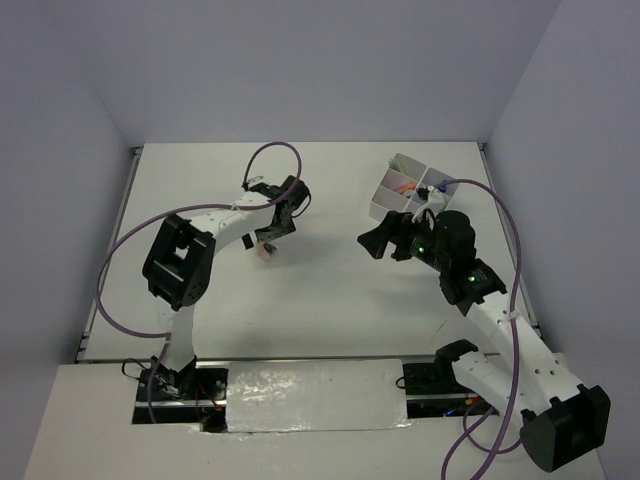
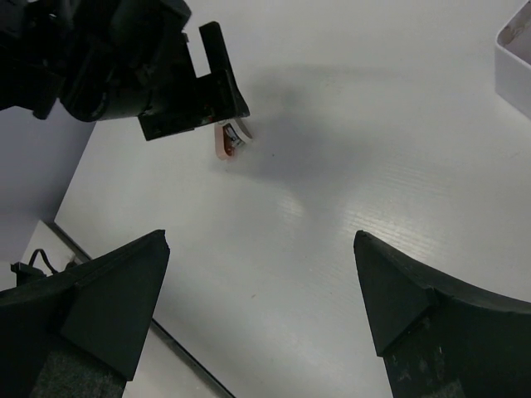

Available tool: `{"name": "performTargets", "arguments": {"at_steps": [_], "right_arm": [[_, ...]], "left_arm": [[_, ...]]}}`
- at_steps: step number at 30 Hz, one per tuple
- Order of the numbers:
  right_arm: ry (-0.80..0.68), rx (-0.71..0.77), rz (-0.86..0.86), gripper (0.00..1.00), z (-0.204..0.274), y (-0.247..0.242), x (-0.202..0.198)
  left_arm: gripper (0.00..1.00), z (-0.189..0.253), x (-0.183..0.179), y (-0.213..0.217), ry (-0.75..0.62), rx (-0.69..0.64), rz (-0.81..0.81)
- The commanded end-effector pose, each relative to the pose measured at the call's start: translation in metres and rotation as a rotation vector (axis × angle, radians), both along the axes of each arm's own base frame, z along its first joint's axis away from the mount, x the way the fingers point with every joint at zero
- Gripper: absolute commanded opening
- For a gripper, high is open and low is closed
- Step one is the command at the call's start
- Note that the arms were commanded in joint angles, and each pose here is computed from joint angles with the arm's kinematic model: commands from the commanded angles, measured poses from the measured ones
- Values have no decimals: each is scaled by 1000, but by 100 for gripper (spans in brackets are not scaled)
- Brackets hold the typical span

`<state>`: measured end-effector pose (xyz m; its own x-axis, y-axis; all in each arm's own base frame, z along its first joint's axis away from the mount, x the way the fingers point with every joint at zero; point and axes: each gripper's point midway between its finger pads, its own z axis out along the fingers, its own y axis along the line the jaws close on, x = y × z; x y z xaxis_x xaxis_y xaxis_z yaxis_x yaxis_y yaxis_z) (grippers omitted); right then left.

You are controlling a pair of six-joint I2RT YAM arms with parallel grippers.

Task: Sort the stationery into containers
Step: Pick up the stapler from the center of the board.

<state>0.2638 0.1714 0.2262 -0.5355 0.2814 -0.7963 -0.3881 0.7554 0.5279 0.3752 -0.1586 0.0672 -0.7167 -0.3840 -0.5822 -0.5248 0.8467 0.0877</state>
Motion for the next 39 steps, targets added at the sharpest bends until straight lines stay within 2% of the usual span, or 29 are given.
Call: {"name": "performTargets", "arguments": {"at_steps": [1, 9, 16, 18, 19, 20, 21, 22, 24, 27, 28, 30, 31, 34, 35, 37, 38, 39], "right_arm": [[-84, 20, 4, 99, 21, 5, 7], [-78, 15, 24, 99, 18, 9, 8], [-77, 24, 40, 100, 19, 15, 7], [-81, 24, 37, 100, 20, 15, 7], [-82, 24, 40, 100, 20, 16, 7], [-83, 25, 37, 100, 20, 15, 7], [-82, 27, 37, 100, 20, 15, 7], [-82, 27, 38, 100, 20, 16, 7], [-75, 26, 39, 100, 17, 16, 7], [-67, 41, 22, 100, 14, 16, 10], [-76, 50, 8, 100, 16, 15, 13], [-62, 72, -15, 100, 13, 13, 15], [-49, 81, -15, 100, 11, 14, 15], [-43, 105, 2, 100, 12, 19, 17], [-33, 116, 2, 100, 11, 20, 18], [-18, 145, 20, 100, 12, 26, 18], [-12, 154, 26, 100, 10, 28, 18], [-15, 170, 45, 100, 13, 32, 17]], "left_arm": [[99, -12, 5, -9, 27, -38, 12], [97, -33, -5, -12, 61, -87, 45], [89, -59, -30, -12, 98, -103, 45], [81, -66, -34, -10, 107, -93, 48], [81, -67, -34, -10, 109, -92, 48], [65, -67, -35, -10, 112, -91, 48], [58, -65, -35, -10, 106, -96, 48], [45, -65, -36, -10, 103, -99, 46], [37, -60, -37, -11, 85, -104, 35], [19, -47, -38, -16, 48, -102, -10], [5, -46, -40, -14, 38, -85, -27], [0, -37, -41, -19, -11, -58, -130], [0, -21, -33, -28, -87, -85, -161], [0, -15, -41, -41, -142, -82, -329], [0, -1, -41, -55, -235, -133, -389], [0, 16, -46, -70, -313, -160, -539], [0, 38, -47, -78, -442, -229, -590], [0, 48, -52, -83, -495, -232, -675]]}}
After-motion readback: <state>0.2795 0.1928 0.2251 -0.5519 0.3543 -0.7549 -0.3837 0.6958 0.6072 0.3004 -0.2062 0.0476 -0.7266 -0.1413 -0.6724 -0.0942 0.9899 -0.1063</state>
